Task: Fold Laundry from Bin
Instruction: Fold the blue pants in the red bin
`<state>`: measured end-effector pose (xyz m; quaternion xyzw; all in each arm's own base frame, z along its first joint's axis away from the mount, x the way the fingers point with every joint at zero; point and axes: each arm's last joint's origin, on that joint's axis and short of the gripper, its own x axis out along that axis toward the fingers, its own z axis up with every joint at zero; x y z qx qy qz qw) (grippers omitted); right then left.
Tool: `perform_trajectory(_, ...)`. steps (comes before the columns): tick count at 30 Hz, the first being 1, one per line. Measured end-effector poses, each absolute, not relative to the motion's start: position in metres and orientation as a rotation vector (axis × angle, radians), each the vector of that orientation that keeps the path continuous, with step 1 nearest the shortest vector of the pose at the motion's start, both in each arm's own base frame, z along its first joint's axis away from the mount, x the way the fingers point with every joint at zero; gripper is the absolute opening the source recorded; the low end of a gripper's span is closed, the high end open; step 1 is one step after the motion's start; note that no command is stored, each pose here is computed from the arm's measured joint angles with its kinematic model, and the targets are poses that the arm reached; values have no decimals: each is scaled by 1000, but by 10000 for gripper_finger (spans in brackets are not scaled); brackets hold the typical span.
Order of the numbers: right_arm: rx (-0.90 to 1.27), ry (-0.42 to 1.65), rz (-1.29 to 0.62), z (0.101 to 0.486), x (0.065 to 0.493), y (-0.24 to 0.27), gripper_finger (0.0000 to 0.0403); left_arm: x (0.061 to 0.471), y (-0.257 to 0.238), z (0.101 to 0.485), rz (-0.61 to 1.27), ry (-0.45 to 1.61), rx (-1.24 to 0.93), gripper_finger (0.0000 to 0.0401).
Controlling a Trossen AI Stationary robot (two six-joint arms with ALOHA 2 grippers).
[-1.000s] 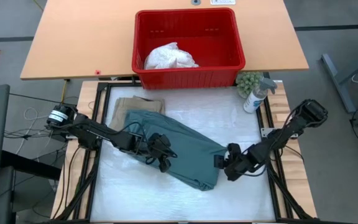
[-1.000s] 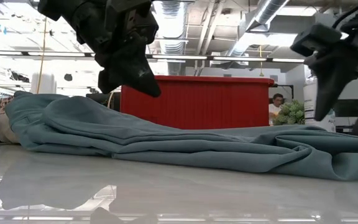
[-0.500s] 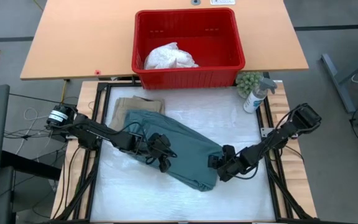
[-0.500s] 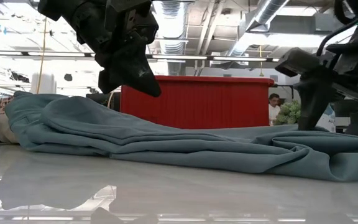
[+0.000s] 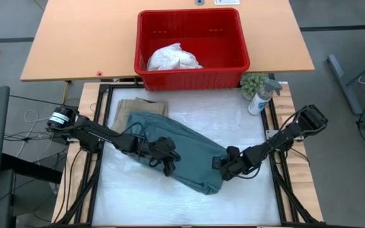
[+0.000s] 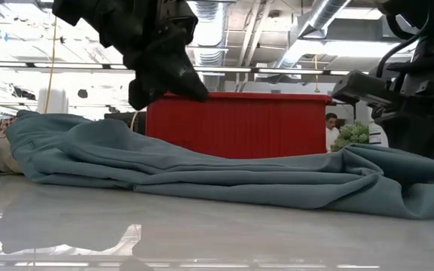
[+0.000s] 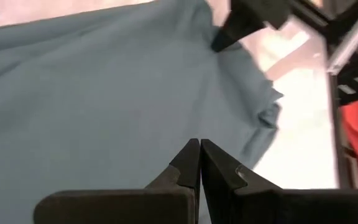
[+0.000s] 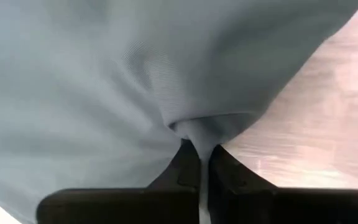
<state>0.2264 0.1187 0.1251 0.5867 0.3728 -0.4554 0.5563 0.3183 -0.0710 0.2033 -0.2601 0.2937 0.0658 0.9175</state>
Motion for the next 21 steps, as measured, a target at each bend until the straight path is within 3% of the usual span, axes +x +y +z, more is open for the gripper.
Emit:
perform_trajectory(9, 1282, 927, -977, 126, 225, 121, 74, 323, -63, 194, 156, 632, -540, 0)
perform_trajectory(18, 1361, 914, -938, 140, 223, 123, 221, 332, -64, 150, 195, 775, -485, 0)
perform_trajectory(21, 1407, 898, -951, 139, 219, 132, 247, 333, -64, 142, 204, 798, -479, 0)
